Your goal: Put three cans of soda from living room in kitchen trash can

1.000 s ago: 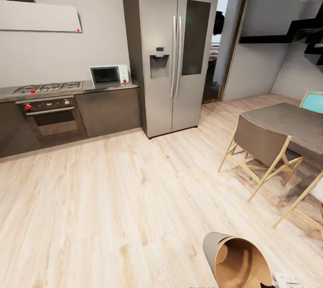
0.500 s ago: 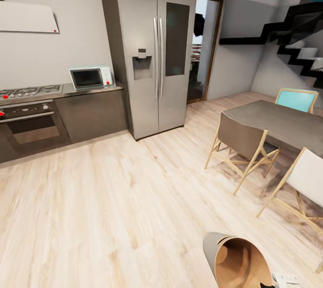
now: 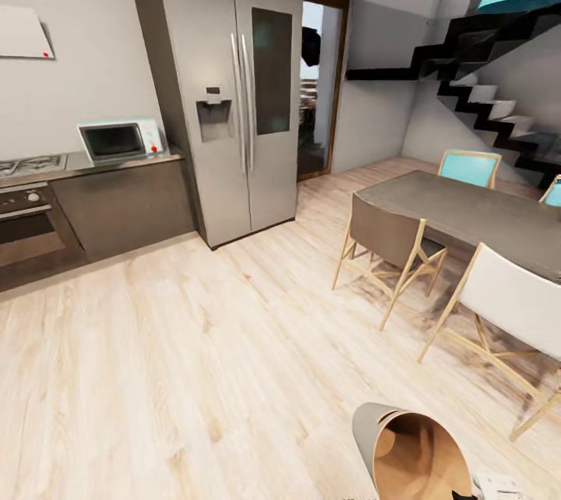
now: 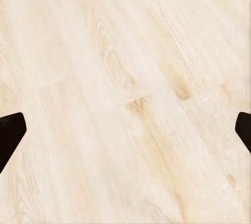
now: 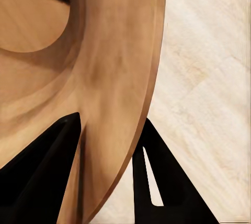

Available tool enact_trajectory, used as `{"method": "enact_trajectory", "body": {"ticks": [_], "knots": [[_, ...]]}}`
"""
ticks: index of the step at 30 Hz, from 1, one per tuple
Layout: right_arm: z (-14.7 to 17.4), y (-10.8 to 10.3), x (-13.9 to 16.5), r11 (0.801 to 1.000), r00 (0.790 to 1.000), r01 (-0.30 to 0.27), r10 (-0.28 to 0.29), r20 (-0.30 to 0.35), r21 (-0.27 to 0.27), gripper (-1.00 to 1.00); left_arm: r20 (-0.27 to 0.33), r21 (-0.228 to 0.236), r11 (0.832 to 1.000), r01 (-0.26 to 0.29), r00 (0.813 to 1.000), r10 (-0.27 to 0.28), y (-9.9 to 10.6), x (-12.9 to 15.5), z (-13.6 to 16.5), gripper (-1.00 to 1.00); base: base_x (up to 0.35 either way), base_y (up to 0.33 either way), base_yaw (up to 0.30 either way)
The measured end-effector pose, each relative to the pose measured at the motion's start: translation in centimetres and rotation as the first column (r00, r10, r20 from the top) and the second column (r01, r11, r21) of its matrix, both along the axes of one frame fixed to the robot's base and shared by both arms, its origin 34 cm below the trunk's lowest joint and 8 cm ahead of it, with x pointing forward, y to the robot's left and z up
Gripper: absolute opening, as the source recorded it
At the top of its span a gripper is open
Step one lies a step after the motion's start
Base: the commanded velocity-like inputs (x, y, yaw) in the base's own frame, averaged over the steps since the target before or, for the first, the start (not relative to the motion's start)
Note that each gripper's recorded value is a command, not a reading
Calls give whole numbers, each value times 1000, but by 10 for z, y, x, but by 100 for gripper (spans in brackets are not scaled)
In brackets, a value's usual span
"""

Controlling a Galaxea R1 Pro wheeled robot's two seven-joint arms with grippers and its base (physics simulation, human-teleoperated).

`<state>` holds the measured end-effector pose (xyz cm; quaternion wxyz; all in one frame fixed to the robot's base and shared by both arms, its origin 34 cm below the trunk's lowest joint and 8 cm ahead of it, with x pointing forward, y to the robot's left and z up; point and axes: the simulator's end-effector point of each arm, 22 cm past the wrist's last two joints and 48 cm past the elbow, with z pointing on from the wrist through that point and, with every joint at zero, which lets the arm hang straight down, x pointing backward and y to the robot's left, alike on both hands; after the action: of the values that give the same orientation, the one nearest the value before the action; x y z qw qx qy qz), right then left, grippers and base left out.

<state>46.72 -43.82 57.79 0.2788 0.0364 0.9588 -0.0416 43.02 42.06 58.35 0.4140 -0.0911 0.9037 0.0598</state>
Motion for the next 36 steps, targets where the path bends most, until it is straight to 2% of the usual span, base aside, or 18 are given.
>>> {"method": "enact_trajectory", "body": {"ticks": [14,36], "knots": [[2,0,2,1000,1000,0,0,7,0,-100,7,1,1000,1,1000,-1,0,2,2,100,17,-15,-238],[5,1,5,1000,1000,-5,5,15,-2,-100,1,4,1000,7,1000,-7,-1,0,1,100,168,-225,-217]]}}
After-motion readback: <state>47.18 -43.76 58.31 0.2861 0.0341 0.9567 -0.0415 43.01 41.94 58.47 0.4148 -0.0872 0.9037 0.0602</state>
